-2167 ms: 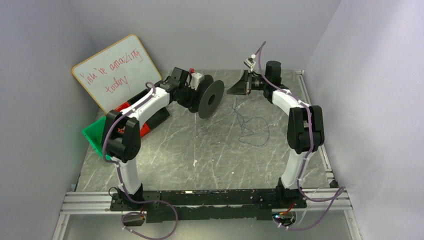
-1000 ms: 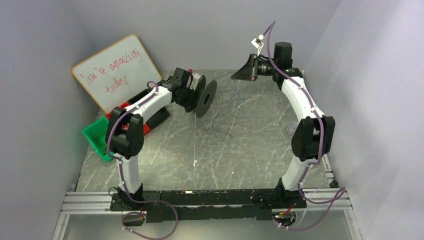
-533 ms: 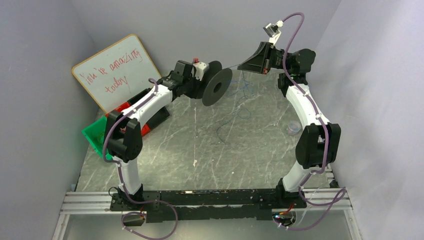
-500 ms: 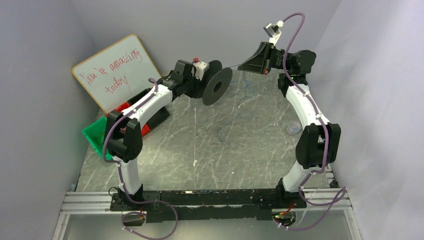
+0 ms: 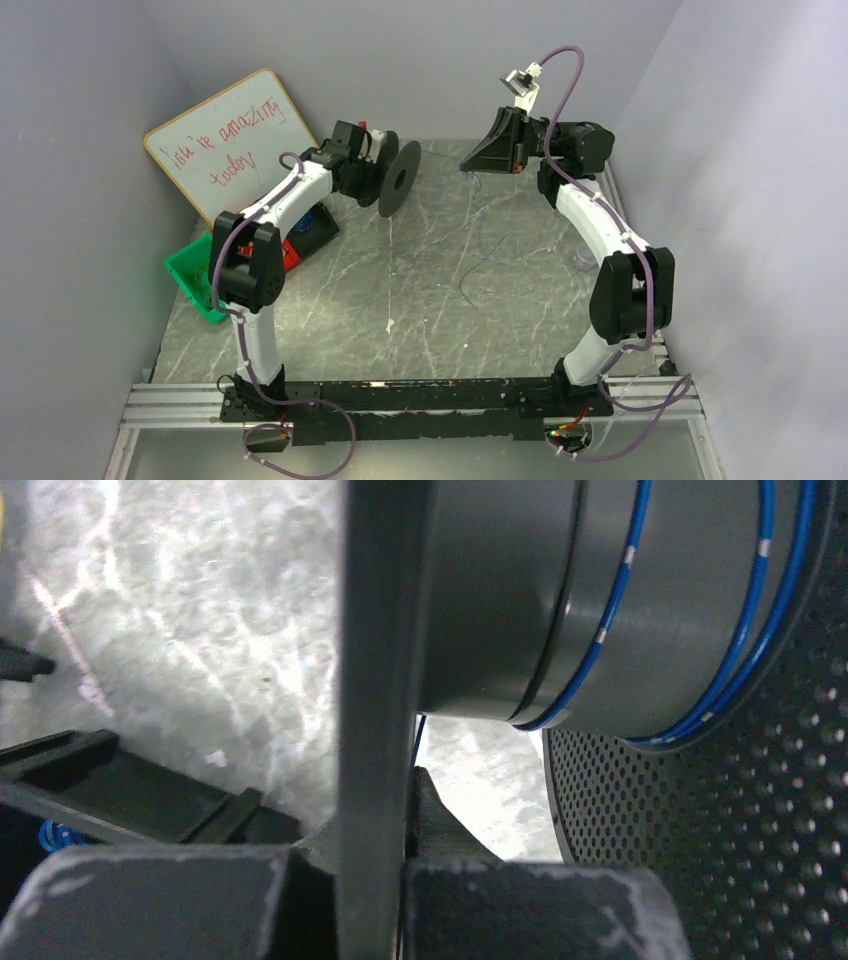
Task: Wrap the cables
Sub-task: Wrap the cable around the cable reel.
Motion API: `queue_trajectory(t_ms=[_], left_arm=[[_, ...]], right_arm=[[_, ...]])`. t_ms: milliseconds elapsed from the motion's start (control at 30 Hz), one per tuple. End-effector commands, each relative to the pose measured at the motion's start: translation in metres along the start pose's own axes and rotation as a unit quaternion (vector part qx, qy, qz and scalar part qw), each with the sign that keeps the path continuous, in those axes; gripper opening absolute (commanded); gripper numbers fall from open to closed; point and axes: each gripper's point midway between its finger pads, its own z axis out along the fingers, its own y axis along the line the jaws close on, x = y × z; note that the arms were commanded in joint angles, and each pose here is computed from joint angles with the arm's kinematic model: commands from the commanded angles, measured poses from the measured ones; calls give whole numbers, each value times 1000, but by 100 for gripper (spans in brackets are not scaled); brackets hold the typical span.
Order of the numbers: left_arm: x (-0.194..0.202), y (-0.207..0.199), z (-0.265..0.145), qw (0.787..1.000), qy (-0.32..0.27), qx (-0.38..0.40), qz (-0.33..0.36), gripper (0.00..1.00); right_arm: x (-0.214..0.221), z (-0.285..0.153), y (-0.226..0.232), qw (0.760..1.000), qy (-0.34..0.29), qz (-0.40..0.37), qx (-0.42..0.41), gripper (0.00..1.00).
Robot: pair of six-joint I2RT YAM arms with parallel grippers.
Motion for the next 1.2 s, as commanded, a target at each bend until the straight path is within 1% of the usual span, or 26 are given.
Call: queue_trajectory(t_ms=[0,233,400,533,633,700,767,800,867,1000,1100,1167], left_arm=[[-13,60,-12,993,-17,-83,-77,2],[-16,68,-11,992,-18,-85,-89,2],[-29,80,-16,991,-30,-93,-89,2],[-41,77,-22,993,-42,-77,-85,2],[-52,70,-31,993,-61,-56,-81,2],[-61,68,-42,993,-78,-52,-78,2],[-73,65,-56,992,-98,-43,-72,2],[-78,66,-64,991,-107,-45,-71,2],[-89,67,-78,989,-125,-48,-67,2],[-103,66,-103,985,-150,-50,-65,2],[-108,66,-117,983,-162,-50,-67,2],[-111,65,-127,981,-174,-50,-70,3]], right_arm=[[4,11,57,993,21,-111,-31,9],[44,36,61,989,78,-99,-78,9],[73,51,69,981,125,-93,-113,8],[85,58,67,979,138,-85,-127,8],[90,58,53,979,142,-79,-125,9],[96,57,42,979,143,-78,-123,13],[104,53,22,980,150,-68,-112,15],[108,50,10,980,149,-82,-105,16],[116,45,-23,985,149,-19,-84,17],[145,36,-76,986,146,41,-69,20],[155,37,-92,982,151,98,-64,22],[146,41,-91,984,124,114,-62,23]])
